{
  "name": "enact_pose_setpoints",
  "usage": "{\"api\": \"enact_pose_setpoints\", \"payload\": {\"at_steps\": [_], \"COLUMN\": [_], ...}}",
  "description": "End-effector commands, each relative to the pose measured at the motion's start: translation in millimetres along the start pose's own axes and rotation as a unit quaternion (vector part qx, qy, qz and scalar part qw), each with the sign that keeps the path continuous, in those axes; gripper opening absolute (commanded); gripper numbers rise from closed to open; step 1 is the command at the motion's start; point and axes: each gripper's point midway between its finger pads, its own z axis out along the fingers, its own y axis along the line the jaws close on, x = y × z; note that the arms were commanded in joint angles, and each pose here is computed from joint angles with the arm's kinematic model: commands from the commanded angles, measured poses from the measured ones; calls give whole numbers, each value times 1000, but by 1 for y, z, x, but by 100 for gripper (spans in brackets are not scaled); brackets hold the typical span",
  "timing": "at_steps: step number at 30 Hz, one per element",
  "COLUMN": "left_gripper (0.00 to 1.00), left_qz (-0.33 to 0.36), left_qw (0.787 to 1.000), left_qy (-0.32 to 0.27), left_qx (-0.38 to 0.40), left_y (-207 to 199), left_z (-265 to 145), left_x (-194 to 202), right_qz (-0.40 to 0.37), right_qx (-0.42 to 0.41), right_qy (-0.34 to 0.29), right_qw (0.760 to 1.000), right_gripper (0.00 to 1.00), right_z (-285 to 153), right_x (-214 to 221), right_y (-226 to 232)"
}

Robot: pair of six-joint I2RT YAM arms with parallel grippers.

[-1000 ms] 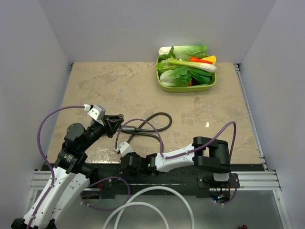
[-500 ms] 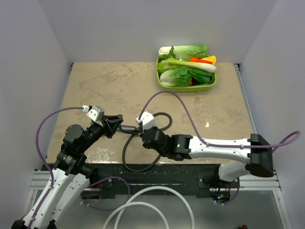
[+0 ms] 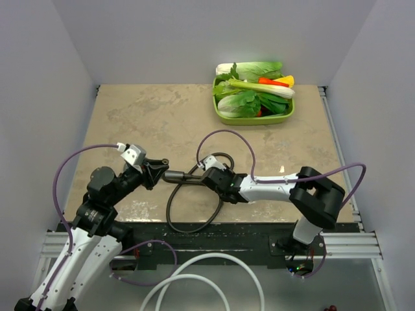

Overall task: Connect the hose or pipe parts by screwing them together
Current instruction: Place the adaptor at the center of the board.

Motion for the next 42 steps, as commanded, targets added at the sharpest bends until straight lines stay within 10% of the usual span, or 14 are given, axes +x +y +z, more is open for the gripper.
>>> {"api": "enact_pose_setpoints", "payload": {"at_steps": [1,8,25,42], "left_gripper": [0,0,0,0], "left_qz": [26,18,10,8], "left_qw": [999,999,999,999], "left_qy": [-19,-21,-21,-26], "left_qx": [16,22,47,47], "left_y": [-9,-13,-21,-22], "left_z": [-8,-10,-7,-8], "left_x": [-19,-23,-27,-29], "right_qz": [22,123,472,453], "right_qx": [13,14,-21,52], "right_qy": [-11,19,134,174], "right_qw": [1000,992,871,873], "right_gripper": [51,96,77,62], "right_z": [10,-2,-43,-3], "right_x": [-25,-36,25,62], "right_y": [-15,-31,-10,-20]}}
